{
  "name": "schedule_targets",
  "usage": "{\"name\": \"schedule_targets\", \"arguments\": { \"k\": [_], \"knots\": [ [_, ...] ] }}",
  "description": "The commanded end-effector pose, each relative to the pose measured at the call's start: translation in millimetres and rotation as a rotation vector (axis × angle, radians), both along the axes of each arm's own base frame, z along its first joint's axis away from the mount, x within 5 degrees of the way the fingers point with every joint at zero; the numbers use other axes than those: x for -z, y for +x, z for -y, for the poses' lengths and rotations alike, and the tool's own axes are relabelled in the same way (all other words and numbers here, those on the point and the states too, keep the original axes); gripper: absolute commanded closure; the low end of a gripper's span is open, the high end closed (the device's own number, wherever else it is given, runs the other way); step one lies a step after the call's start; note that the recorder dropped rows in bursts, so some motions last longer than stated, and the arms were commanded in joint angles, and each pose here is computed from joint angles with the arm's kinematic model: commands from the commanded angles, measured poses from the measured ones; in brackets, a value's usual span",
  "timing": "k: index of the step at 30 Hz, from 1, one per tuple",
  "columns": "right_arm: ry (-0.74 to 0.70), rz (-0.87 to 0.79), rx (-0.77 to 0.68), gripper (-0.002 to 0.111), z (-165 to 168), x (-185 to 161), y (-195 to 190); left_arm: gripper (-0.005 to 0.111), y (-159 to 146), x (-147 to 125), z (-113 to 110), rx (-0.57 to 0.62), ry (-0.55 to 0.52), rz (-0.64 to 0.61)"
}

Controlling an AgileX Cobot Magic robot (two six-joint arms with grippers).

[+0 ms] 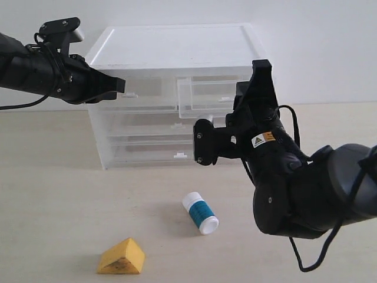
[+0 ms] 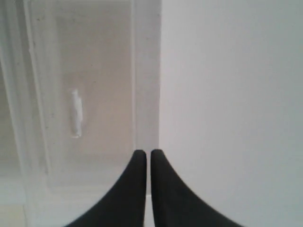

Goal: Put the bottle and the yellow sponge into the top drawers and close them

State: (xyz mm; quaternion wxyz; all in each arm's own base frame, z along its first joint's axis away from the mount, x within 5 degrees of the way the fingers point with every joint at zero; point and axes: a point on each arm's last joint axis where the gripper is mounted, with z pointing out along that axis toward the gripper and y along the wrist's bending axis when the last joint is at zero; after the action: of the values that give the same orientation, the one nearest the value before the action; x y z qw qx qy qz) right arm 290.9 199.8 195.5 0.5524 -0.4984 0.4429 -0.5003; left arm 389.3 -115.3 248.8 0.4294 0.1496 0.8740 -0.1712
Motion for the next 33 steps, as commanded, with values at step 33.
{"name": "schedule_targets", "arguments": {
  "k": [33],
  "knots": [
    [0.010,-0.018,-0.050,0.078,-10.9,33.2,28.8,0.103,2.4,-2.5,-1.0,-0.020,0.002,0.025]
  ]
}}
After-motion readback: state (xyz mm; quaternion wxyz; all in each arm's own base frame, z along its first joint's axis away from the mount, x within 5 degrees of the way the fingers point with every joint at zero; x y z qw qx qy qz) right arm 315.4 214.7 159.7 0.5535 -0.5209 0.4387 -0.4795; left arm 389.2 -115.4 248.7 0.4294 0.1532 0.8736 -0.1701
